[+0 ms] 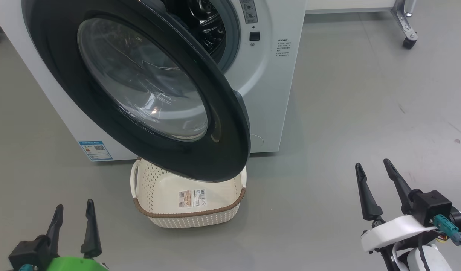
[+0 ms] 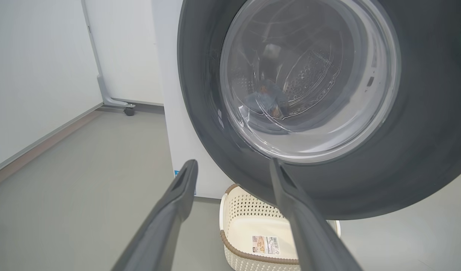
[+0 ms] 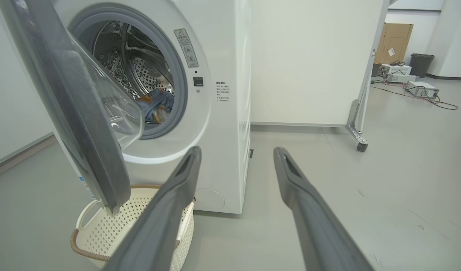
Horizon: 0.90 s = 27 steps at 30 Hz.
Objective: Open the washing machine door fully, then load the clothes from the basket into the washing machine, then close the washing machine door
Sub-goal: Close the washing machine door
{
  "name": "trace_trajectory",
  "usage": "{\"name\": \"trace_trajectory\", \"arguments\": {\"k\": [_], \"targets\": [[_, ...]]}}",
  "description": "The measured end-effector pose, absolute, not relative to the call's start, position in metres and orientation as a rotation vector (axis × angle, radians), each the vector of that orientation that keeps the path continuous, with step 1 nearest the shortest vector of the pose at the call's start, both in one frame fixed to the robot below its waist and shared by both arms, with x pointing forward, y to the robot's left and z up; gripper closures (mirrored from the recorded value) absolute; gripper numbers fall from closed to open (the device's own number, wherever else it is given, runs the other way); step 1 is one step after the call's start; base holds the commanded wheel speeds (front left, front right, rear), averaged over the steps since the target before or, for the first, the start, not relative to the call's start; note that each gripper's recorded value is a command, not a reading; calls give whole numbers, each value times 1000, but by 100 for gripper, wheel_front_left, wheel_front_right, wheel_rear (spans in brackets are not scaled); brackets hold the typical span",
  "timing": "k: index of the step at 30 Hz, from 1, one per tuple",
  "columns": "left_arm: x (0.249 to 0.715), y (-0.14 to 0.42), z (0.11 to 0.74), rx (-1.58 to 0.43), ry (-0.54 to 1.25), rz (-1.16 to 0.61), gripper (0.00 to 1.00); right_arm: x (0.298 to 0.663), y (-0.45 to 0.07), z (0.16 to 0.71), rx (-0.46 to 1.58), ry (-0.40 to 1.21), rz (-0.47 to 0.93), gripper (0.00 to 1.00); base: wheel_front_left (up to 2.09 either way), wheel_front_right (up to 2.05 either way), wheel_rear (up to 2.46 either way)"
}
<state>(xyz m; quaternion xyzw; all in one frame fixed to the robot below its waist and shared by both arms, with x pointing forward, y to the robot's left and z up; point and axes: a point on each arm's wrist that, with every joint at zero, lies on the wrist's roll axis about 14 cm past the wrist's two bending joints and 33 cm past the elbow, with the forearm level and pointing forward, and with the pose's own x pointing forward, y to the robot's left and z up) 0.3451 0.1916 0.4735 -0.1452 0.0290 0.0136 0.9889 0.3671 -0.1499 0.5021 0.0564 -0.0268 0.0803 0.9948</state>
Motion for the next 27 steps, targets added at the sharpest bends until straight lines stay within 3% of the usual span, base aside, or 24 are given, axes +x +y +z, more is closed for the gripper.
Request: {"name": "trace_trajectory", "arguments": {"k": [1,2,3,18,27], "targets": [[345,191,474,-292,55,26,0,367,-151,502,112,-54,159,22,0,0,0],[345,191,475,-294,52,23,0,367,-151,502,112,-54,158,64,0,0,0],[344,191,475,-296,51,25,0,367,-151,502,113,-53,157,98,0,0,0],[339,186,474,-304,46,25,0,368,-149,500,166,-47,146,100,0,0,0],[339,187,476,-308,35,27,0,400,-123,612,208,-374,243,100,0,0,0]]}}
